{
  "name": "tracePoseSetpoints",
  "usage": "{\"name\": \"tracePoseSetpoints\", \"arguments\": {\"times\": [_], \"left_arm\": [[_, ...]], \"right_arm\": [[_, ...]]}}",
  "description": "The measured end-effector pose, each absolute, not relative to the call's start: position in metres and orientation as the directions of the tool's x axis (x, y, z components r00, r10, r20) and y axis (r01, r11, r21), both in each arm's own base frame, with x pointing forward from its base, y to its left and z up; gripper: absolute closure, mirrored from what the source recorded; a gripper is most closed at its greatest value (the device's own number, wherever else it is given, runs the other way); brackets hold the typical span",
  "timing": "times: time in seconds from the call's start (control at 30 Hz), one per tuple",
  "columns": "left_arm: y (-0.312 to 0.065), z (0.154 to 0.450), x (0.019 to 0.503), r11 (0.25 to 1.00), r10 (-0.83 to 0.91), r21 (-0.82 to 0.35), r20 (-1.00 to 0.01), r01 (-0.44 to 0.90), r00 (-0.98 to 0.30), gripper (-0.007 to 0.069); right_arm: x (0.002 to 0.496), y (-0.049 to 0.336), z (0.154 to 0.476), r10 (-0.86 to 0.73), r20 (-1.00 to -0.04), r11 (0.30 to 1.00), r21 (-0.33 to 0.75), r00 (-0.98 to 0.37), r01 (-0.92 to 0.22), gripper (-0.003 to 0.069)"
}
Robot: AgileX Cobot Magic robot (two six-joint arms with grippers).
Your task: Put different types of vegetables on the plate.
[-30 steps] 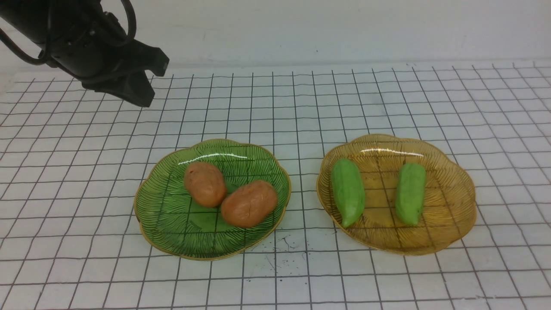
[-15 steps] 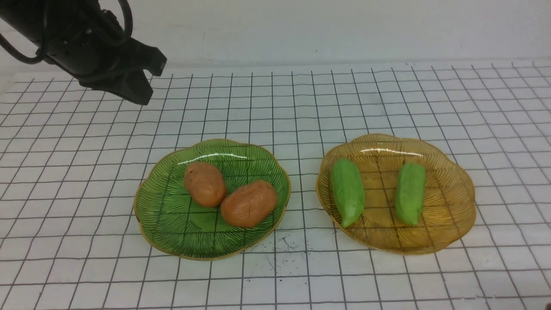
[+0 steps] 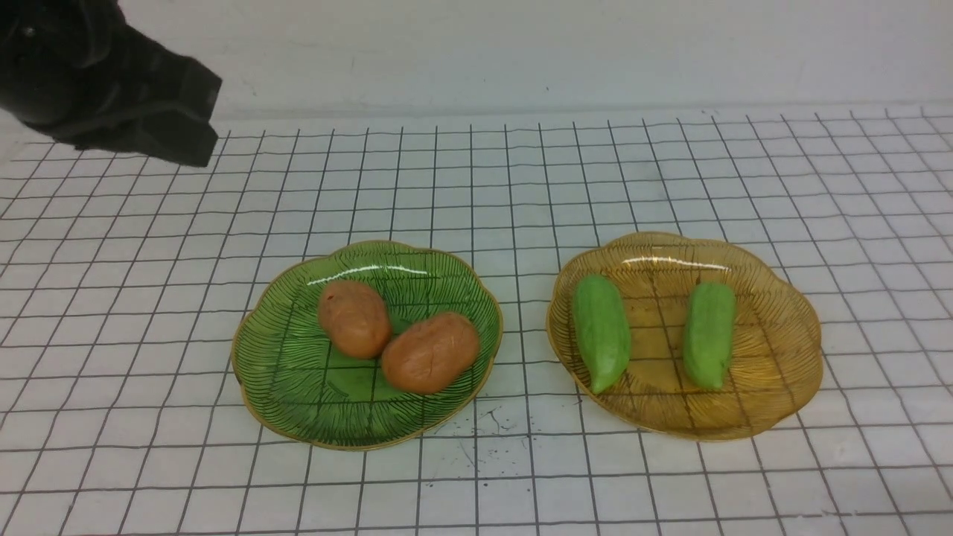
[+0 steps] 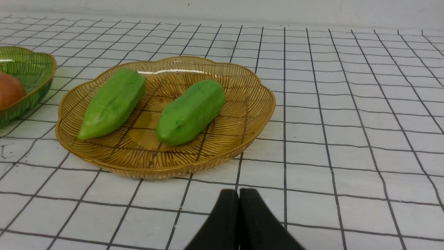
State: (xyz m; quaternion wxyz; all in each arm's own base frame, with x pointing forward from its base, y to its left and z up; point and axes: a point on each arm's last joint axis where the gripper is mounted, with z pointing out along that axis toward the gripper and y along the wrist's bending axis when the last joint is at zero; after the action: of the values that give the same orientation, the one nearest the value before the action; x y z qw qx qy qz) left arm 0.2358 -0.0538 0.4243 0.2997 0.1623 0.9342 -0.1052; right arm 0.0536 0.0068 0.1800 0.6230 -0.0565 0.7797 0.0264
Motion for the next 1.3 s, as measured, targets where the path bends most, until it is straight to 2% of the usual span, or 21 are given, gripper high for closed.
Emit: {"name": "tracePoseSetpoints", "arguments": {"times": [0.27, 0.37, 0.5, 0.53, 0.57, 0.6, 0.7, 0.8, 0.9, 1.13, 1.3], "left_arm": [[-0.043, 0.415, 0.158, 0.924, 0.238, -0.086, -0.633, 0.372, -0.737, 0.0632], [-0.039, 0.402, 0.125, 0.922, 0.232, -0.09, -0.649, 0.376, -0.725, 0.0632], [-0.036, 0.38, 0.084, 0.916, 0.174, -0.121, -0.738, 0.383, -0.651, 0.0632], [-0.036, 0.365, 0.063, 0.909, 0.107, -0.151, -0.816, 0.388, -0.568, 0.0632], [-0.036, 0.359, 0.062, 0.909, 0.101, -0.159, -0.814, 0.386, -0.571, 0.0632], [-0.036, 0.344, 0.05, 0.901, 0.028, -0.194, -0.867, 0.388, -0.497, 0.0632], [-0.035, 0.318, 0.045, 0.899, -0.068, -0.234, -0.91, 0.371, -0.41, 0.0632], [-0.031, 0.3, 0.042, 0.89, -0.213, -0.296, -0.942, 0.347, -0.258, 0.0632], [-0.029, 0.289, 0.042, 0.877, -0.281, -0.342, -0.935, 0.337, -0.216, 0.0632], [-0.03, 0.264, 0.046, 0.869, -0.313, -0.384, -0.915, 0.312, -0.254, 0.0632], [-0.028, 0.253, 0.049, 0.895, -0.263, -0.336, -0.929, 0.295, -0.262, 0.0632]], "right_arm": [[0.054, 0.007, 0.18, -0.055, -0.975, 0.992, -0.029, -0.217, -0.121, 0.0674], [0.054, 0.007, 0.18, -0.055, -0.975, 0.992, -0.029, -0.217, -0.121, 0.0674], [0.054, 0.007, 0.18, -0.055, -0.975, 0.992, -0.029, -0.217, -0.121, 0.0674], [0.054, 0.007, 0.18, -0.055, -0.975, 0.992, -0.029, -0.217, -0.121, 0.0674], [0.054, 0.007, 0.18, -0.055, -0.975, 0.992, -0.029, -0.217, -0.121, 0.0674], [0.054, 0.007, 0.18, -0.055, -0.975, 0.992, -0.029, -0.217, -0.121, 0.0674], [0.054, 0.007, 0.18, -0.055, -0.975, 0.992, -0.029, -0.217, -0.121, 0.0674], [0.054, 0.007, 0.18, -0.055, -0.975, 0.992, -0.029, -0.217, -0.121, 0.0674], [0.054, 0.007, 0.18, -0.055, -0.975, 0.992, -0.029, -0.217, -0.121, 0.0674], [0.054, 0.007, 0.18, -0.056, -0.974, 0.992, -0.03, -0.217, -0.121, 0.0674], [0.054, 0.007, 0.18, -0.056, -0.974, 0.992, -0.03, -0.217, -0.121, 0.0674]]}}
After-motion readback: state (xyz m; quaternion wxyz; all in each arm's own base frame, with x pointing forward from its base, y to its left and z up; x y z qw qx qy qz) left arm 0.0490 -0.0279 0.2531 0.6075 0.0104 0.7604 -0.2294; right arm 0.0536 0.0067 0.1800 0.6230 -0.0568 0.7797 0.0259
